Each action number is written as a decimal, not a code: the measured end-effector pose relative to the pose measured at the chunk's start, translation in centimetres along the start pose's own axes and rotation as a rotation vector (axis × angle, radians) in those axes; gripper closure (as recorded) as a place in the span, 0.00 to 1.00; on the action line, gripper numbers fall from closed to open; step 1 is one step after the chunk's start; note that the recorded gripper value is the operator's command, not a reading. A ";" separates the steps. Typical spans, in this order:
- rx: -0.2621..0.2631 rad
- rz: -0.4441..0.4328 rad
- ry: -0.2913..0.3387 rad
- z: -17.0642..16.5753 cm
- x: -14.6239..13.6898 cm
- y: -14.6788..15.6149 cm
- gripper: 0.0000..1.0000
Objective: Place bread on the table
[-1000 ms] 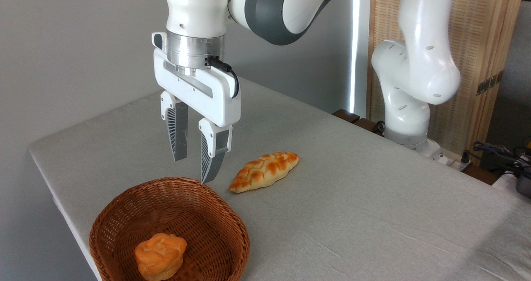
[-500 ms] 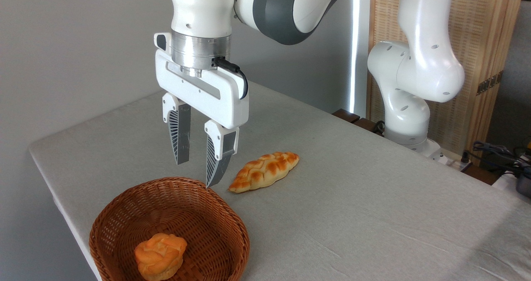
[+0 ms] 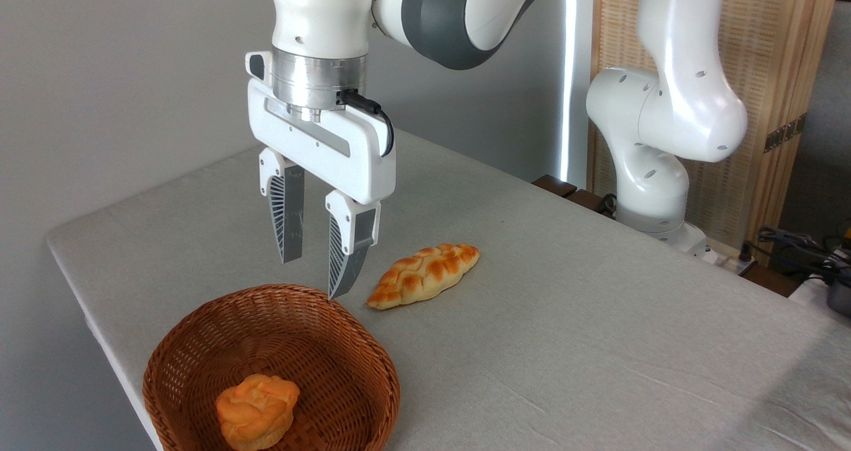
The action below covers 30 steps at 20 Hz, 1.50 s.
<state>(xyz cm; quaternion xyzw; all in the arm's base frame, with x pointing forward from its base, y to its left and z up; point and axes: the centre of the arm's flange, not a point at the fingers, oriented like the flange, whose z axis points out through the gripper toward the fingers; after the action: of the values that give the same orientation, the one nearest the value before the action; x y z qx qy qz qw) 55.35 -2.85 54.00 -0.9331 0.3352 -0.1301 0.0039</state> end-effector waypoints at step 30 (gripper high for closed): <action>0.133 -0.022 0.139 11.9 2.8 -4.5 0.00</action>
<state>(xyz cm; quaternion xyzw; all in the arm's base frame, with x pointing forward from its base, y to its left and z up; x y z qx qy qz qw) 63.13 -2.06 43.57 -0.9231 0.3153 -0.2166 0.0410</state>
